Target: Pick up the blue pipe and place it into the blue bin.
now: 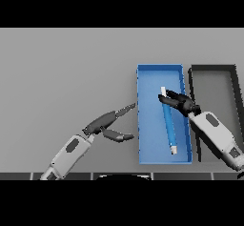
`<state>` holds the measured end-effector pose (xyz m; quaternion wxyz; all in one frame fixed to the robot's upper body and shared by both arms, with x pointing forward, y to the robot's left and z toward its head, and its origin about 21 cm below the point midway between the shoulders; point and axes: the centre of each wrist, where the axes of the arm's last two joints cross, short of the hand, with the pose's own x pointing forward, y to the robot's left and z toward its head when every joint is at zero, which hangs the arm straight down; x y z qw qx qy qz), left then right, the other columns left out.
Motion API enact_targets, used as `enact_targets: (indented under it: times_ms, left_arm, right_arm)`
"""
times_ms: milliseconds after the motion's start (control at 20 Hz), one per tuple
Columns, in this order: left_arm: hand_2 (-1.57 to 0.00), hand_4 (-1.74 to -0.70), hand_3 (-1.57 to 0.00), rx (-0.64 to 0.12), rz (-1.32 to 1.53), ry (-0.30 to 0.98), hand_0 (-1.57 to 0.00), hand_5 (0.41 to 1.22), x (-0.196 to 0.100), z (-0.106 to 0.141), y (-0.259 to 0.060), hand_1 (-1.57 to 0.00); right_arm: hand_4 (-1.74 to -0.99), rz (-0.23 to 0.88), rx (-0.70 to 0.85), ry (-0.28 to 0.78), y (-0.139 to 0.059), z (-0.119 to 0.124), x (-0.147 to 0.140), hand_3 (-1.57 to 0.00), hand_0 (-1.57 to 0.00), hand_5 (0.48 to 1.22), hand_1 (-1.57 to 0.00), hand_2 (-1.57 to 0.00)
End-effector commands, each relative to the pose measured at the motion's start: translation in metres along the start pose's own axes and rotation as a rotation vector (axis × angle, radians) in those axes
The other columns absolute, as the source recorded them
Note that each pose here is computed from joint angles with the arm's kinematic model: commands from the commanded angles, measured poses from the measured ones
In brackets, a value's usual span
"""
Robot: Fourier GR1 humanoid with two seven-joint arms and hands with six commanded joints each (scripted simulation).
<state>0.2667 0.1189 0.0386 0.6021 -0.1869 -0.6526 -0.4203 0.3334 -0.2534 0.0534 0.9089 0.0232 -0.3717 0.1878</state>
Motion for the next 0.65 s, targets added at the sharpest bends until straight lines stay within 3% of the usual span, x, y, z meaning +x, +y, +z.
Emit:
enact_targets:
  times_ms: [0, 300, 600]
  left_arm:
    - [0.0, -0.91, 0.0, -0.003, 0.003, -0.001, 0.0, 0.457, 0.0, 0.0, -0.002, 0.0]
    - [0.0, -0.92, 0.0, -0.002, 0.012, 0.006, 0.0, 0.465, -0.001, 0.0, -0.001, 0.0]
    - [0.0, -0.92, 0.0, -0.002, 0.016, 0.009, 0.0, 0.468, -0.008, 0.002, 0.003, 0.0]
  right_arm:
    - [-1.124, 0.006, -0.009, 0.0, 0.001, 0.0, 0.0, -0.04, -0.06, 0.738, -0.05, -0.05]
    - [-1.127, 0.008, -0.019, -0.016, -0.002, 0.0, -0.002, -0.01, -0.01, 0.68, -0.01, -0.01]
    - [-1.129, 0.012, 0.005, -0.026, -0.005, -0.002, -0.001, -0.01, -0.01, 0.677, -0.01, -0.01]
